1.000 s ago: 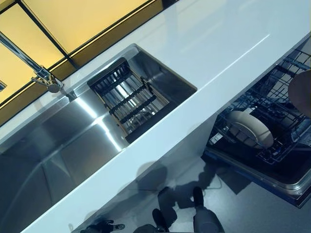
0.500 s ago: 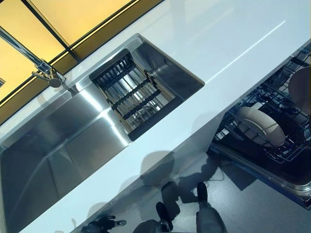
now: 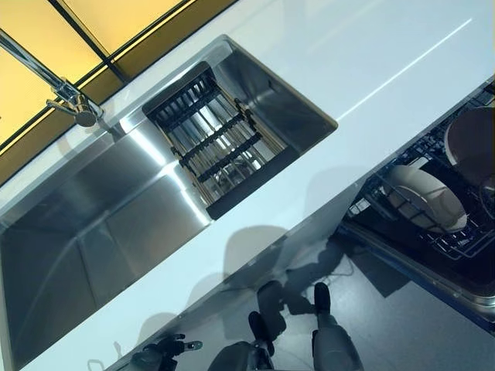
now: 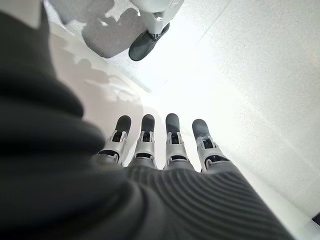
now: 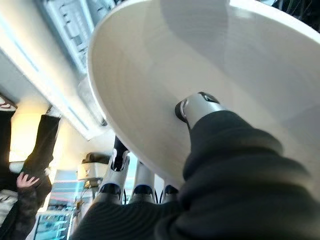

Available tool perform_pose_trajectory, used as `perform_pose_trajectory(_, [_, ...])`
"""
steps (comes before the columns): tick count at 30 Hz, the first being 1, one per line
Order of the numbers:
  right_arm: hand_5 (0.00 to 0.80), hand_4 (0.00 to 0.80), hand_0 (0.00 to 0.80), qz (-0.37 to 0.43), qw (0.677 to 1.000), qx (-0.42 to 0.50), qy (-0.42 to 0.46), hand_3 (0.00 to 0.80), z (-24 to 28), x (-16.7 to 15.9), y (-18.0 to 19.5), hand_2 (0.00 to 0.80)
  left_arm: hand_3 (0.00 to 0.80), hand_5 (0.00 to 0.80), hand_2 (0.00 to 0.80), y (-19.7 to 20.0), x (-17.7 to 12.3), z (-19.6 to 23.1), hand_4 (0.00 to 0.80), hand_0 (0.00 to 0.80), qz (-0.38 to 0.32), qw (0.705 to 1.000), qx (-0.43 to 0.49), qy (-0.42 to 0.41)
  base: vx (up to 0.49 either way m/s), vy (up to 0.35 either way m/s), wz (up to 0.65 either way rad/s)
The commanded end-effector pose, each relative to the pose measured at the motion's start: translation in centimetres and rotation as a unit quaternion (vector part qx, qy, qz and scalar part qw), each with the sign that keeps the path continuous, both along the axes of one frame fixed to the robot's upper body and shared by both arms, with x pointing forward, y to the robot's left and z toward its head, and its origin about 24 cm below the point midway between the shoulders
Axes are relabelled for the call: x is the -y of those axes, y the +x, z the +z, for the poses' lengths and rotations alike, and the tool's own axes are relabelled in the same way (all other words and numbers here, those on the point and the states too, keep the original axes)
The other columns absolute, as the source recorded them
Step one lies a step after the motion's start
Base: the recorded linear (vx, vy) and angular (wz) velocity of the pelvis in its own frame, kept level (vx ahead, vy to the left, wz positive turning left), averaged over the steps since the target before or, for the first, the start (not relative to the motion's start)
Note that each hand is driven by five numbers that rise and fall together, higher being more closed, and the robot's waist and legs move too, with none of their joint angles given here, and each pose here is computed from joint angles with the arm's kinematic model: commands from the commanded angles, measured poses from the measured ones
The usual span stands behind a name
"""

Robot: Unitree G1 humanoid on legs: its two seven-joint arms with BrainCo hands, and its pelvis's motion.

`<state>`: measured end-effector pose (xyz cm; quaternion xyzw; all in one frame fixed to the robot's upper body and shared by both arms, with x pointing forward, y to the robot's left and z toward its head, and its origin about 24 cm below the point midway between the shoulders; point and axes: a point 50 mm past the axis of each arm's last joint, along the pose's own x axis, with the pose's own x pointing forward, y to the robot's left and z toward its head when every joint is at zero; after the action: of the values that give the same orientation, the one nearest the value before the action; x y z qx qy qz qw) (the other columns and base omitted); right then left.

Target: Take plates into dishwasher

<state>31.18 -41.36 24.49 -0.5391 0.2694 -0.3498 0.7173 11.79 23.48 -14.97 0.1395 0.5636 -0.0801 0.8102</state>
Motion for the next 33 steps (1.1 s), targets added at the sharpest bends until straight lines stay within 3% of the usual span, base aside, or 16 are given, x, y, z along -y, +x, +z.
perform_pose_trajectory(1, [0.8, 0.8, 0.8, 0.001, 0.999, 0.005, -0.04, 0.8, 0.1, -0.5, 0.5, 0.8, 0.0, 0.0, 0.0, 1.3, -1.7, 0.8, 0.0, 0.0, -0.003, 0.999, 0.009, 0.032, -0.013, 0.014, 0.04])
perform_pose_trajectory(21, [0.8, 0.8, 0.8, 0.026, 0.995, -0.08, -0.047, 0.8, -5.0, -0.6, 0.9, 0.8, 0.0, 0.0, 0.0, 2.2, -1.3, 0.9, 0.0, 0.0, -0.007, 0.999, 0.019, 0.03, -0.008, -0.002, 0.02])
perform_pose_trajectory(33, [0.8, 0.8, 0.8, 0.049, 0.99, -0.128, 0.027, 0.8, -7.6, -0.6, 0.7, 0.8, 0.0, 0.0, 0.0, 2.8, -1.5, 1.2, 0.0, 0.0, -0.019, 0.999, 0.021, 0.036, 0.0, 0.0, 0.0])
